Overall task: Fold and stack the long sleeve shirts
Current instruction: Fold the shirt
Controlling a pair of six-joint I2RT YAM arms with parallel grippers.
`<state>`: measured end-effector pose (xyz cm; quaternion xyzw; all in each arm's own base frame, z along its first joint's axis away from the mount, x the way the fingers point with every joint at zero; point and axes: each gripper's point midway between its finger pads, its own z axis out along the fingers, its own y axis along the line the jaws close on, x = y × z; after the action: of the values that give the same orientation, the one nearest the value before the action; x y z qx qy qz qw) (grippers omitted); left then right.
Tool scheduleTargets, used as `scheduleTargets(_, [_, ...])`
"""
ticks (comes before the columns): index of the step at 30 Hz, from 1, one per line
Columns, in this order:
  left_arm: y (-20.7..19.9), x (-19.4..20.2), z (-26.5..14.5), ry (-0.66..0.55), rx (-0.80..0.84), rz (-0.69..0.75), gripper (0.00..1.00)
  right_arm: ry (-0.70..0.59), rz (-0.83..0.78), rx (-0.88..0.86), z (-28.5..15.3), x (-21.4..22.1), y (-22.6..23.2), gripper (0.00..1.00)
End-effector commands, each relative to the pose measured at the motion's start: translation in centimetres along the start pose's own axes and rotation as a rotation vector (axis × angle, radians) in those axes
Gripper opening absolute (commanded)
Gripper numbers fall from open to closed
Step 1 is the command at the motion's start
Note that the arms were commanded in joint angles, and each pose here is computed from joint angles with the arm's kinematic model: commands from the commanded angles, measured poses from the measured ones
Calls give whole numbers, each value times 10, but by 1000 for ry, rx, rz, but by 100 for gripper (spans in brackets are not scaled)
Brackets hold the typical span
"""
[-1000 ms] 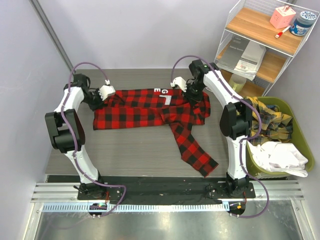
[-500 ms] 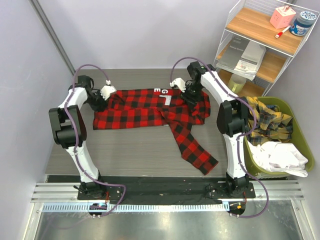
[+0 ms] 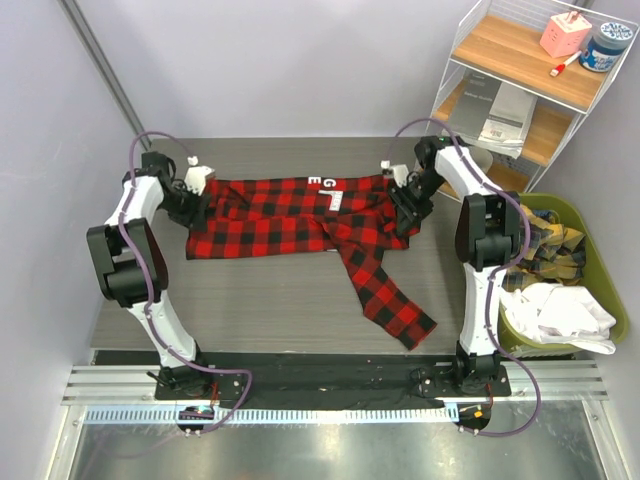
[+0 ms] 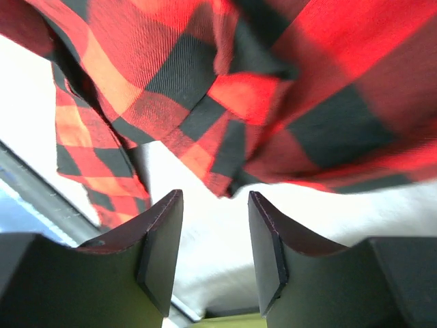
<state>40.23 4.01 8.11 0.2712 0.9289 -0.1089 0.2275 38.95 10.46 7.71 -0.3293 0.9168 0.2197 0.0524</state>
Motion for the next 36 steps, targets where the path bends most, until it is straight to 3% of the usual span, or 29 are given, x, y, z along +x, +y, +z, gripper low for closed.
scheduleTargets(1, [-25,12,1,18,54,-165,50,-5,105,-31,10,3,16,48])
scheduleTargets(8, [-21,51,23,138,-3,-216,53,38,156,41,36,13,-7,45])
scheduleTargets(12, [-15,77,32,225,-52,-219,48,86,169,88,47,33,-15,20])
scheduleTargets(15, [-17,93,37,276,-50,-217,44,139,176,111,56,51,-20,10])
scheduleTargets(25, [-27,144,21,392,-111,-162,33,201,109,231,53,83,-31,1])
scheduleTargets(29, [-32,148,17,359,-118,-171,34,216,66,250,47,88,-26,3])
scheduleTargets(31, [-37,139,11,316,-96,-177,41,213,57,216,42,87,-17,16])
scheduleTargets(32, [-48,126,11,251,-36,-169,44,192,51,217,33,82,-14,27])
scheduleTargets(36, [-74,65,-21,-10,73,-71,57,111,-14,171,2,72,11,50])
